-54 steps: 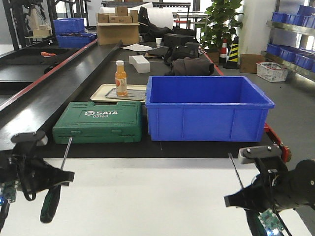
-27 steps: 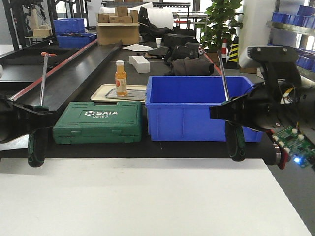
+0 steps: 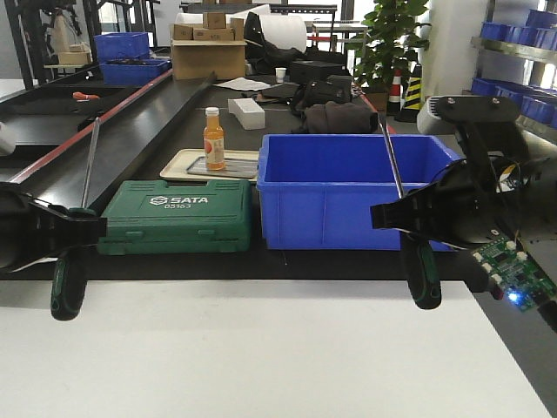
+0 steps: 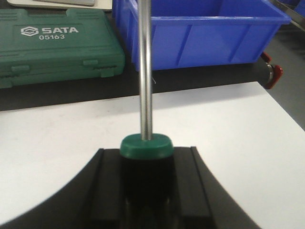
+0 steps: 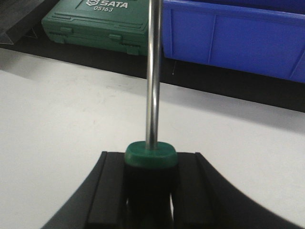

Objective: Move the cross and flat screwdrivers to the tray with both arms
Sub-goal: 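Hold both screwdrivers upright above the table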

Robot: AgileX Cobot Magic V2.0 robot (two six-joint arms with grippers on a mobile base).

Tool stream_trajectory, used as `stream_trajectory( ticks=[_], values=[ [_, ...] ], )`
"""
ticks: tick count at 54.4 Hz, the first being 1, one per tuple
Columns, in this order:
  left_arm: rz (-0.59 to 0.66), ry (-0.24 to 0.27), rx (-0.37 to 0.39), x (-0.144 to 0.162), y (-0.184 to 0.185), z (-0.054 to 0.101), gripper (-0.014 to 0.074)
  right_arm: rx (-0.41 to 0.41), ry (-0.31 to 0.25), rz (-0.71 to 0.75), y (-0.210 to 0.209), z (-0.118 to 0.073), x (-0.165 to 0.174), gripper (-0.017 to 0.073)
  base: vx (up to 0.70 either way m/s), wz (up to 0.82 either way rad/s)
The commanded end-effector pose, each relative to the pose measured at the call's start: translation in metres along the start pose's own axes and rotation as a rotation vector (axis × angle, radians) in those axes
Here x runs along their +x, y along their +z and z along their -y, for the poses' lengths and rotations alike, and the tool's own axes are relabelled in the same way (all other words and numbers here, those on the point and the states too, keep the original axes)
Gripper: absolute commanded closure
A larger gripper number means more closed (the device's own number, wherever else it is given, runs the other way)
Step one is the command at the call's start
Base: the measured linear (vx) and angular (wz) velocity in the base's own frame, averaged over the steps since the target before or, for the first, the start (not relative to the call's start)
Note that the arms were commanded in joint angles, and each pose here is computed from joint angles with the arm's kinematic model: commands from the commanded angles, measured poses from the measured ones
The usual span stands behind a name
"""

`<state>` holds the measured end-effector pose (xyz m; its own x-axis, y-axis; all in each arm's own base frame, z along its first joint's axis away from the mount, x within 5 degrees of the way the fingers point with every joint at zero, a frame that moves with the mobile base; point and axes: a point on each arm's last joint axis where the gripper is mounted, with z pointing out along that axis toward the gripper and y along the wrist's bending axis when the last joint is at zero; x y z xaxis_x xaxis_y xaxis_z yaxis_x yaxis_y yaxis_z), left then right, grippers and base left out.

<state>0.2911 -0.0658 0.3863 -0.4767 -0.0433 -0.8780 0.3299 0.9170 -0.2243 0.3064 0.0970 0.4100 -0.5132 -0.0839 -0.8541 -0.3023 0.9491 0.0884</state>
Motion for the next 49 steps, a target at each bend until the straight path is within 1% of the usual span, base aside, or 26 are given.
stream_trajectory(
  ticks=[1, 49],
  values=[
    [0.114, -0.009, 0.006, -0.0184, -0.0163, 0.0072, 0.0594, -0.007, -0.002, 0.165, -0.0202, -0.0021, -0.0218, 0.0567, 0.0, 0.0],
    [0.116, -0.009, 0.005, -0.0185, -0.0159, 0.007, 0.0594, -0.007, -0.002, 0.166, -0.0202, -0.0021, -0.0219, 0.0567, 0.0, 0.0]
  ],
)
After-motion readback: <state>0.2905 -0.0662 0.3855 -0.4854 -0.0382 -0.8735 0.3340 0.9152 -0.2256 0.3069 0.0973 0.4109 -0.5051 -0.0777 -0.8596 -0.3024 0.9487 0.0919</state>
